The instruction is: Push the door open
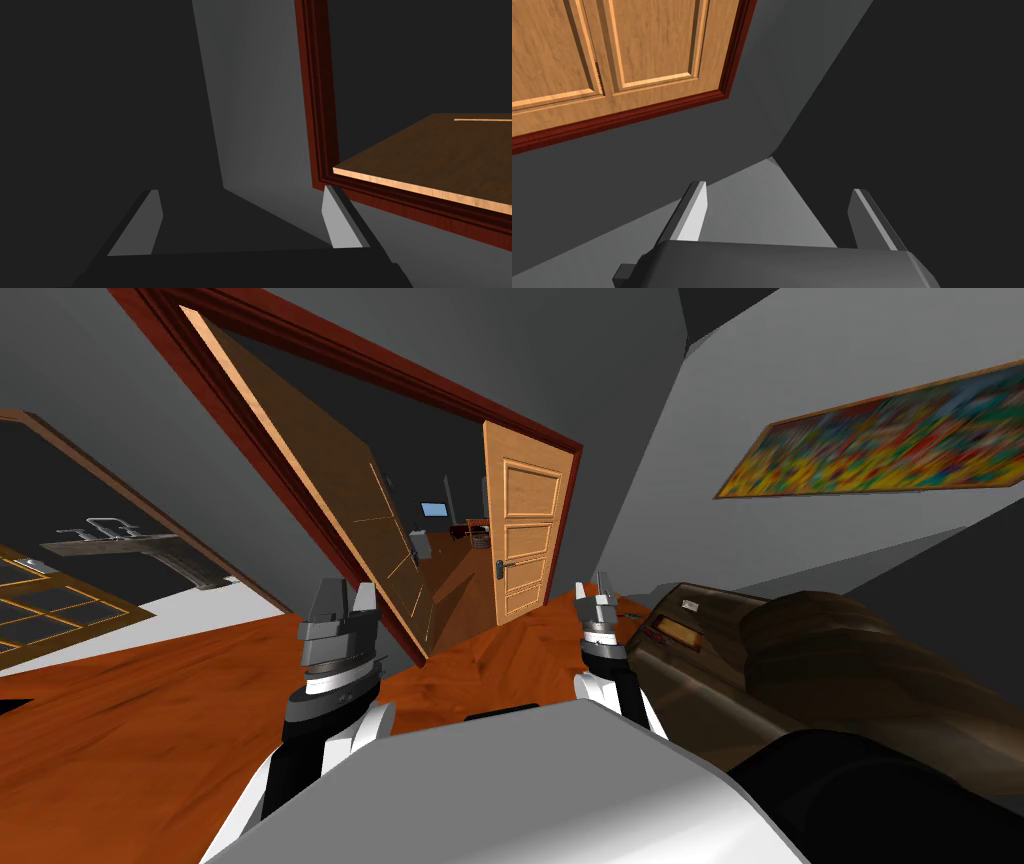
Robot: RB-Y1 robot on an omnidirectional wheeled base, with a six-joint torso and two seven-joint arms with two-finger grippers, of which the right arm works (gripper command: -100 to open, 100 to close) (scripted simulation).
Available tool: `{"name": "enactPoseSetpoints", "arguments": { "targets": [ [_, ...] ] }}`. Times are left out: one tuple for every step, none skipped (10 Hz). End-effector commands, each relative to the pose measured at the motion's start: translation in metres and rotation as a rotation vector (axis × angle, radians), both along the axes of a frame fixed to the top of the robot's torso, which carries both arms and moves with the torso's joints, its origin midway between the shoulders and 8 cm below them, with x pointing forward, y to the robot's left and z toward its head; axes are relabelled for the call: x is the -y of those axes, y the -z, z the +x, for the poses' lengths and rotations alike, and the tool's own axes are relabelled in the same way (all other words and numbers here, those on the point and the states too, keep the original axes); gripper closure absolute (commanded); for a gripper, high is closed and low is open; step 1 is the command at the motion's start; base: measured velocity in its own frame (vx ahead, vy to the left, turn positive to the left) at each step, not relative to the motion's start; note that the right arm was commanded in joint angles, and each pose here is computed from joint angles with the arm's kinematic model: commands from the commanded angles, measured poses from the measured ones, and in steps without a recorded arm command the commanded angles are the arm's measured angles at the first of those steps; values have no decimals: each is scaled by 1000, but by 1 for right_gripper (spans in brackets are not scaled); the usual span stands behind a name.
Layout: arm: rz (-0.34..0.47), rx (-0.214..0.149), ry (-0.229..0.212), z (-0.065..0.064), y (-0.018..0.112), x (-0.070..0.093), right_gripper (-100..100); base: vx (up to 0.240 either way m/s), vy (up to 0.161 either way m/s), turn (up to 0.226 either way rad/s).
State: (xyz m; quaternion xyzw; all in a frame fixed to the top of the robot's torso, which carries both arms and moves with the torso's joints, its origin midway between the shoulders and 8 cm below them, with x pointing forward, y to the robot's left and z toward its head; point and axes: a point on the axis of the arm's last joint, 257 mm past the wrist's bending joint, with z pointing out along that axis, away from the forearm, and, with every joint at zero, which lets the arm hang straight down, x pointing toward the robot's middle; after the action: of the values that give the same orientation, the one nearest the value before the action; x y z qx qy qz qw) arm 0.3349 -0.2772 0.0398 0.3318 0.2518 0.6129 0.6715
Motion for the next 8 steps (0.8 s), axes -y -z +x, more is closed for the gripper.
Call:
{"name": "enactPoseSetpoints", "arguments": {
  "targets": [
    [4, -11, -18, 7, 7, -4, -100, 51, 5, -14],
    [8, -24, -38, 16, 15, -9, -100, 127, -7, -24],
    [10, -30, -48, 20, 19, -12, -100, 133, -19, -14],
    [12, -38, -60, 25, 24, -15, -100, 110, -18, -12],
    [15, -47, -74, 31, 30, -19, -100, 111, -11, -14],
    [17, -56, -88, 36, 36, -23, -100, 110, -7, -20],
    [19, -66, -102, 42, 41, -27, -100, 94, -11, -14],
    [22, -77, -119, 49, 48, -32, -100, 92, -19, -18]
  ]
}}
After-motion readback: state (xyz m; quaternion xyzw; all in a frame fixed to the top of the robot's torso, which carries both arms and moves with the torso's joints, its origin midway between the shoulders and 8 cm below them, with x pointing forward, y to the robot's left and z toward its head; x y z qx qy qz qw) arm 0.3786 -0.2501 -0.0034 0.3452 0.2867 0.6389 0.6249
